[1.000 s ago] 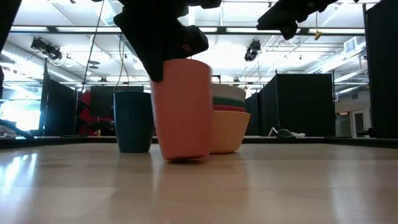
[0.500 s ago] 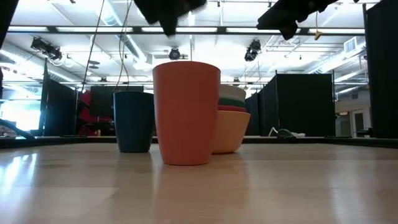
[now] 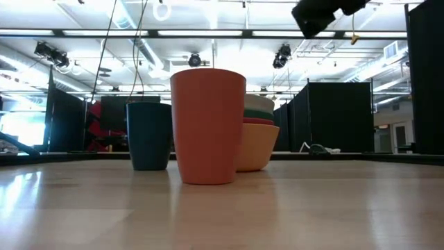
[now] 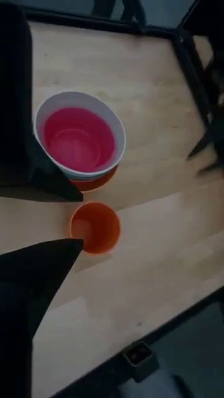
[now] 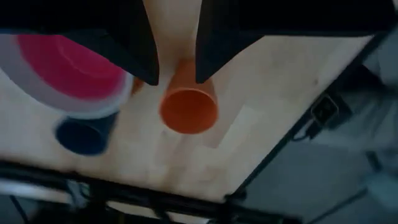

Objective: Nest bowls inside each other
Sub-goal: Move the orange cup to the right of the stacked bowls

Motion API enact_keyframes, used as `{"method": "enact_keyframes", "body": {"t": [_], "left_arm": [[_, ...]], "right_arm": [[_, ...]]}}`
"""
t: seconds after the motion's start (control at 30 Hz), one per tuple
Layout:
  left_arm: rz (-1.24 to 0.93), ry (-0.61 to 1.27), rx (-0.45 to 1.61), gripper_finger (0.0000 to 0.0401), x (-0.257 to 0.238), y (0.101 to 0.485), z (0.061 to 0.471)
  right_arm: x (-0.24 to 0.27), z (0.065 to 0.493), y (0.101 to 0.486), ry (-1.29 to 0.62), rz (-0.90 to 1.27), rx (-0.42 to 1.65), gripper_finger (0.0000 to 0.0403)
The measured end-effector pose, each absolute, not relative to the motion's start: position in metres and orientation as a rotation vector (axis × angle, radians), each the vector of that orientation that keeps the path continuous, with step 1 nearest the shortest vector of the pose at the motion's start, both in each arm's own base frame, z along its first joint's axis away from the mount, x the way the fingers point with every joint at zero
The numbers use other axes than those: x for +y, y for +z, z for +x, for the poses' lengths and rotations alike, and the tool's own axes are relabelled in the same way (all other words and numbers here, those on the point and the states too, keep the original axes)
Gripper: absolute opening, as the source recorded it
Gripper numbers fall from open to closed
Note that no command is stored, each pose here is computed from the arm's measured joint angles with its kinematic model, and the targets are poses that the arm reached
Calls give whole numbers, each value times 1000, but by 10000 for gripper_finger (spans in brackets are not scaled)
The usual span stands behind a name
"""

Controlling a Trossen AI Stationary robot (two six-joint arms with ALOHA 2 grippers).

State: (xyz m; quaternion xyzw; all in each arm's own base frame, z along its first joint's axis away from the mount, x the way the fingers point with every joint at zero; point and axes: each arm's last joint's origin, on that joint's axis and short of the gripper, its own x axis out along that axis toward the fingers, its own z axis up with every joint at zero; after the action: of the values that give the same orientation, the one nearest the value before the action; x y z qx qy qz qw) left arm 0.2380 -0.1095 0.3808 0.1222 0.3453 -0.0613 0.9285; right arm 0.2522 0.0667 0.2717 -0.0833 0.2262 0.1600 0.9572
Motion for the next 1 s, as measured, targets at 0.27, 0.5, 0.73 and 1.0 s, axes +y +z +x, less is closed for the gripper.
{"method": "enact_keyframes", "body": {"t": [0.27,0.5,0.73,1.0], "left_arm": [[100,-89,562,83,-86,344,192],[71,-50,516,90,-78,332,178],[68,-12,493,101,-73,323,172],[67,21,476,107,-70,317,168]], "right_arm": [[85,286,236,306,-442,502,92],[87,297,231,293,-425,512,124],[88,306,230,269,-347,500,170],[88,313,232,232,-210,471,212]]}}
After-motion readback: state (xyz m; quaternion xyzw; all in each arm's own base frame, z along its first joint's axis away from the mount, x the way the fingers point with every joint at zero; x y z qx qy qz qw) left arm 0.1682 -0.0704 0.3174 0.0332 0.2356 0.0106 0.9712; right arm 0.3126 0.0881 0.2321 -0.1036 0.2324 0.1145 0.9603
